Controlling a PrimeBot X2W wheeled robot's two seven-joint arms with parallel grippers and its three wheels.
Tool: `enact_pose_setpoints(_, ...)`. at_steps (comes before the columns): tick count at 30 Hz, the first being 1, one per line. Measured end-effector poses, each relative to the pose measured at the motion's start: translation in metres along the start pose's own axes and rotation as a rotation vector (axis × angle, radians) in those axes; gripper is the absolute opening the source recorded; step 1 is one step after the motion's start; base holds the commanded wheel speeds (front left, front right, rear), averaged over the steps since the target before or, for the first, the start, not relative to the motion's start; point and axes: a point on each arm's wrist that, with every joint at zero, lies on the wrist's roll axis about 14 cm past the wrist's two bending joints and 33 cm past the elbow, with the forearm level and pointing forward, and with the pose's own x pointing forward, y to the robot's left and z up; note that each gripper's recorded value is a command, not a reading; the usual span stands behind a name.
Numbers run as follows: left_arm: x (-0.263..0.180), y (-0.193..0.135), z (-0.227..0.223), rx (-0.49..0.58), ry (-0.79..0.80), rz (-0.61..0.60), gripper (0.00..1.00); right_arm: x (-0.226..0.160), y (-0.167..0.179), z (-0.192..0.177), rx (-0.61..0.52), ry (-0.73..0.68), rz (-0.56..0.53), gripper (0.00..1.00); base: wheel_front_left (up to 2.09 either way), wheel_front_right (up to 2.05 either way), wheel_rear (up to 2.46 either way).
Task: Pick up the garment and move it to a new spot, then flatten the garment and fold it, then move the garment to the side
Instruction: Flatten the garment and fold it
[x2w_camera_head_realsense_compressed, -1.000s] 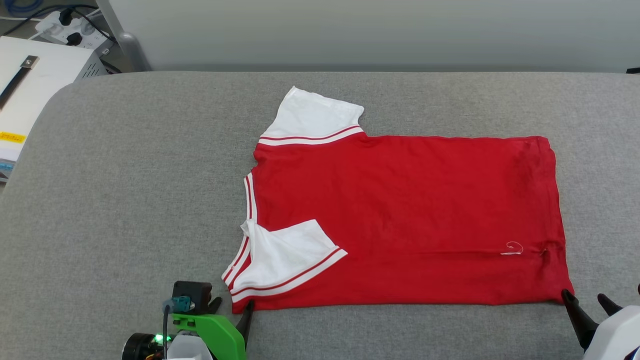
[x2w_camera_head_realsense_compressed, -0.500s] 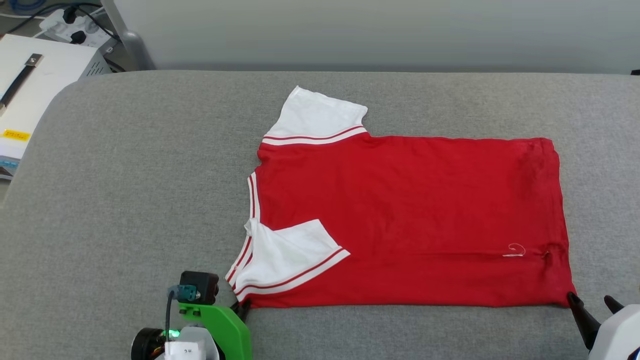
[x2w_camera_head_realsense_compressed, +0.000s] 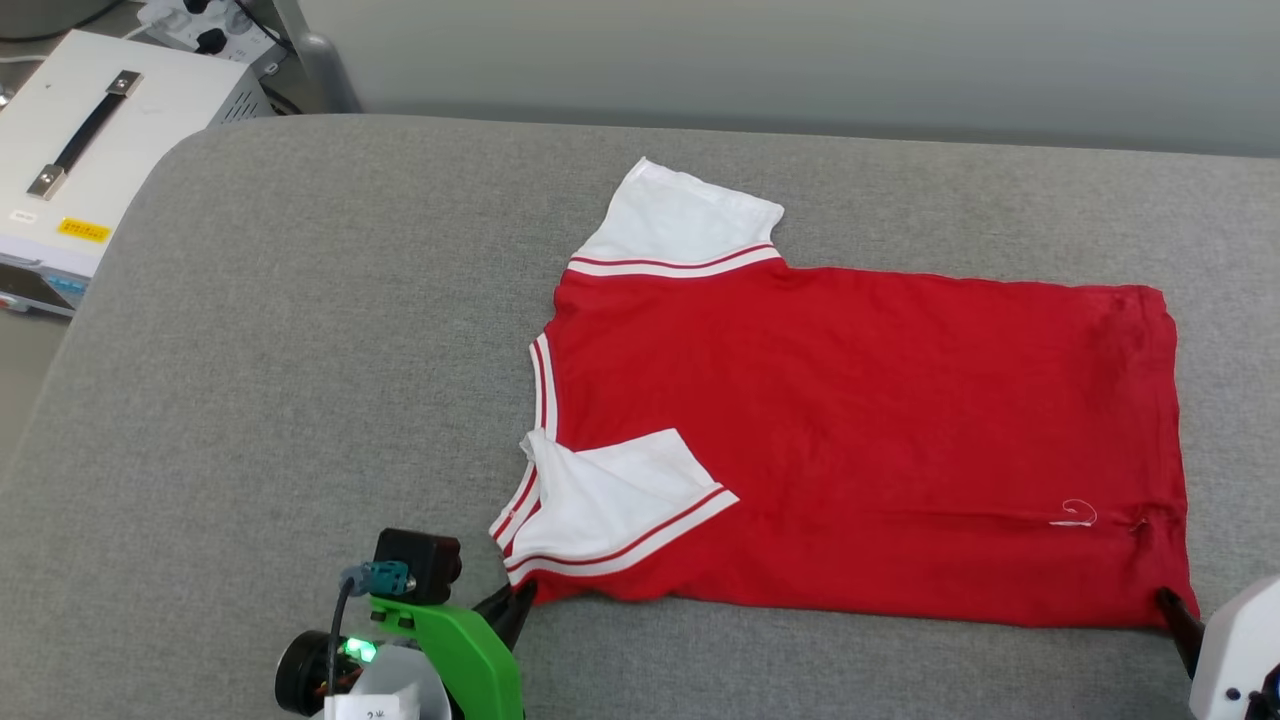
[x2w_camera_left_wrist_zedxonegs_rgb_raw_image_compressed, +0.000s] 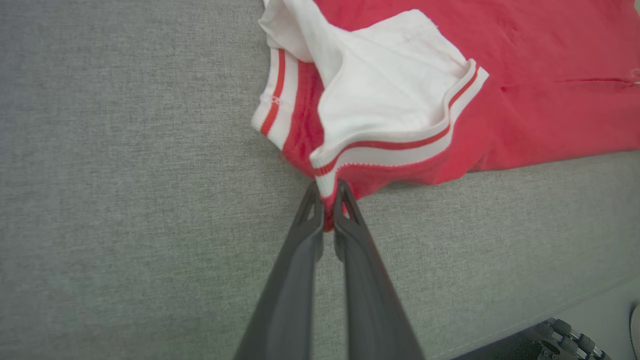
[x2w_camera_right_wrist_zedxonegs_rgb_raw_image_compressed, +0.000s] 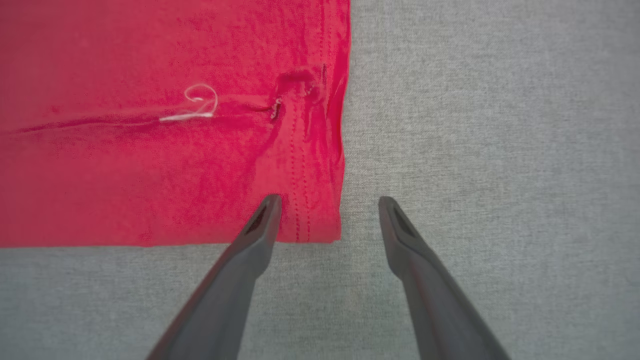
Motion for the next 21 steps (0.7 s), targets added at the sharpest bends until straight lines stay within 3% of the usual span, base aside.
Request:
enact_pose_setpoints(10,-0.004,-0.002,0.005,0.004,0.010,-0.002,0.00,0.025,0.003,-0.025,0.032,0.151,-0.028,1.00,0.00,0.00,0.00)
enact_pose_setpoints(11,-0.004,-0.001,0.004,0.004,0.017,0.001,0.00,0.027,0.003,-0.029,0.038,0.165,-0.029,0.96,0.00,0.00,0.00)
enact_pose_setpoints(14,-0.004,0.001,0.003,0.007,0.026,0.005,0.00,0.029,0.003,-0.037,0.051,0.192,-0.029,0.13,0.00,0.00,0.00)
enact_pose_setpoints(15,-0.004,0.002,0.002,0.008,0.029,0.005,0.00,0.029,0.003,-0.038,0.055,0.197,-0.028,0.00,0.00,0.00,0.00)
enact_pose_setpoints(21,-0.007,0.003,0.001,0.018,0.041,0.008,0.00,0.026,0.000,-0.032,0.074,0.166,-0.029,0.00,0.00,0.00,0.00)
